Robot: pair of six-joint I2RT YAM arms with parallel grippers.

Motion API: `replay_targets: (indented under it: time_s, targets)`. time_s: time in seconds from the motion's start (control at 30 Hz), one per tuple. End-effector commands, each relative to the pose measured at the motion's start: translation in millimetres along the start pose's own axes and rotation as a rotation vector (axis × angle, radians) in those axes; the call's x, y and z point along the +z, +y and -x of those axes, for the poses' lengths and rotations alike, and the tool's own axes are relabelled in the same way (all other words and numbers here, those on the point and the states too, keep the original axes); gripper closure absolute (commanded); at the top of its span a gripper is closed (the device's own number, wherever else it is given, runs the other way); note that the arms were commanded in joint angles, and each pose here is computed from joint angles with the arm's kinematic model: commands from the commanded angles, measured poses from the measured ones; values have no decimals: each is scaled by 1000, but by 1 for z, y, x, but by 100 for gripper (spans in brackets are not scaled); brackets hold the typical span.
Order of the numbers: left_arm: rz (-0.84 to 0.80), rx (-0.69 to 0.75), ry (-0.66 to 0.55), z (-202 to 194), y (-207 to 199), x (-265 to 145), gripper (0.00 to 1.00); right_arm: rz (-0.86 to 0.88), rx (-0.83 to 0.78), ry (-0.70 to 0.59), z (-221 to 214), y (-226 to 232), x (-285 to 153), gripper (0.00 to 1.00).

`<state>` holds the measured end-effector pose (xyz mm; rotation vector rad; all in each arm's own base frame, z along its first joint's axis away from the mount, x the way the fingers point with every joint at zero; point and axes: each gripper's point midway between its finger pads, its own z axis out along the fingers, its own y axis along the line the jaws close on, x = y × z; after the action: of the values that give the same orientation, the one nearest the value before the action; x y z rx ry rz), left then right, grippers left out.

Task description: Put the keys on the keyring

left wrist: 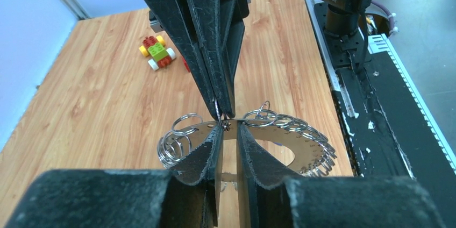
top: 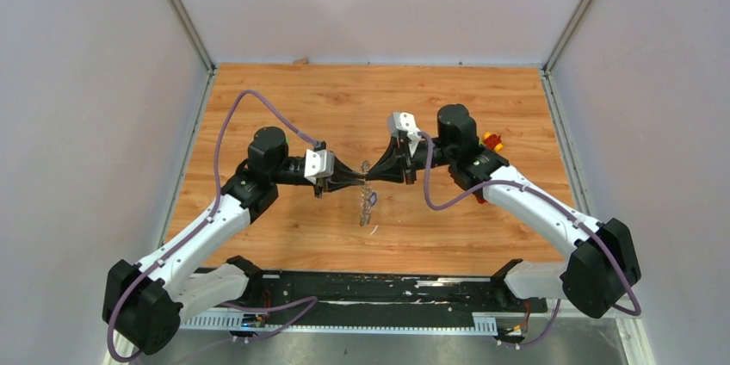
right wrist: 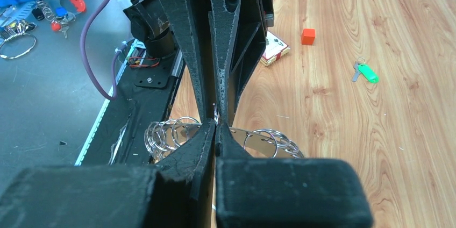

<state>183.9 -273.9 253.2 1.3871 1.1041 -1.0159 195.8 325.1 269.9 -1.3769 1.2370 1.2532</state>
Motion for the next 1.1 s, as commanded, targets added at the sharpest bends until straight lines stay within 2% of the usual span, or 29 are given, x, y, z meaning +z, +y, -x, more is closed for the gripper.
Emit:
replay_targets:
  time_s: [0.0,0.3,0.47,0.57,0.67,0.77,0.83,0.9,1.07]
  targets:
    - [-6,33,-35,10,1,0,79,8,-43,-22,6,-4,1,100]
    - [1,21,-42,10,4,2,88,14,-42,-23,5,-3,1,100]
    - [2,8,-47,9,5,3,100,16,-38,-22,3,-3,2,100]
    - [19,-20,-42,10,7,3,100,9,-52,-18,2,-5,2,100]
    - [41,-24,31,4,10,0,100,-23,-90,16,-6,-11,0,87]
    - [79,-6,232,-14,14,-10,100,-70,-124,73,-13,-18,-5,75]
    - [83,-14,321,-18,15,-15,100,-88,-137,94,-14,-19,-8,63]
    - [77,-24,366,-13,15,-18,100,-90,-150,97,-12,-19,-10,60]
    - [55,-28,376,-10,11,-16,100,-65,-144,89,-10,-15,-6,61]
